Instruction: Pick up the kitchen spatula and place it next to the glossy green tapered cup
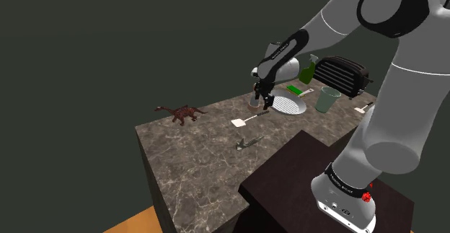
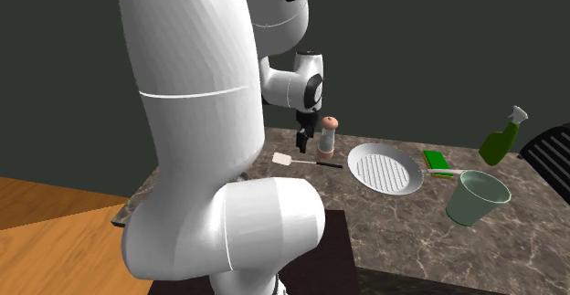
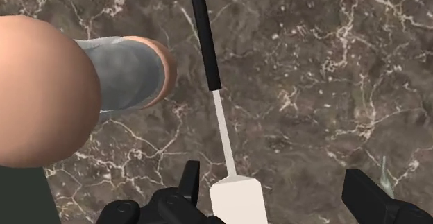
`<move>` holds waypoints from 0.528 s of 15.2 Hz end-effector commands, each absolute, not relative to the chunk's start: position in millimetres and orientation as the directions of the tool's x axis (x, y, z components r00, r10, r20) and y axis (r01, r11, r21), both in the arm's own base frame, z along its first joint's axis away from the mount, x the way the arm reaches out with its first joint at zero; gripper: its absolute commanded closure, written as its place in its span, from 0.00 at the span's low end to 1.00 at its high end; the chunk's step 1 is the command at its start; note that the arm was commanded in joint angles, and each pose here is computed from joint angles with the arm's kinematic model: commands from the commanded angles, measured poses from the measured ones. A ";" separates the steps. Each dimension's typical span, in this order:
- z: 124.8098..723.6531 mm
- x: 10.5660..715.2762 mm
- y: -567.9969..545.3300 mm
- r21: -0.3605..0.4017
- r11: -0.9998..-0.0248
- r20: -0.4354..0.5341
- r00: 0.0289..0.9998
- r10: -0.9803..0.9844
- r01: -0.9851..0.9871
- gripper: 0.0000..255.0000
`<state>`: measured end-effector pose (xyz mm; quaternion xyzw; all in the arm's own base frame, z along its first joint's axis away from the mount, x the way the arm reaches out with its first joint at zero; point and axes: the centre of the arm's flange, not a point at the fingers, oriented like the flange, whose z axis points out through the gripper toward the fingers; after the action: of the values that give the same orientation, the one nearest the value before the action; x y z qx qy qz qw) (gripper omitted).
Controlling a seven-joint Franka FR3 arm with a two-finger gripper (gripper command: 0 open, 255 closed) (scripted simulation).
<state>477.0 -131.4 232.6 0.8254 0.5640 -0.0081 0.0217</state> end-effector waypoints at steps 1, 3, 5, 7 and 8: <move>208.1 488.8 -134.1 0.019 -0.293 -0.047 0.293 0.955 0.956 0.00; 183.9 500.1 -136.4 0.010 -0.226 -0.057 0.226 0.972 0.974 0.00; 159.7 511.3 -138.2 0.001 -0.158 -0.066 0.158 0.985 0.987 0.00; 152.1 512.3 -138.7 0.000 -0.152 -0.066 0.151 0.986 0.988 0.00; 146.8 512.3 -139.0 0.000 -0.152 -0.066 0.151 0.986 0.988 0.00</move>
<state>512.8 -137.7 153.0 0.7604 0.6487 -0.0249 0.0218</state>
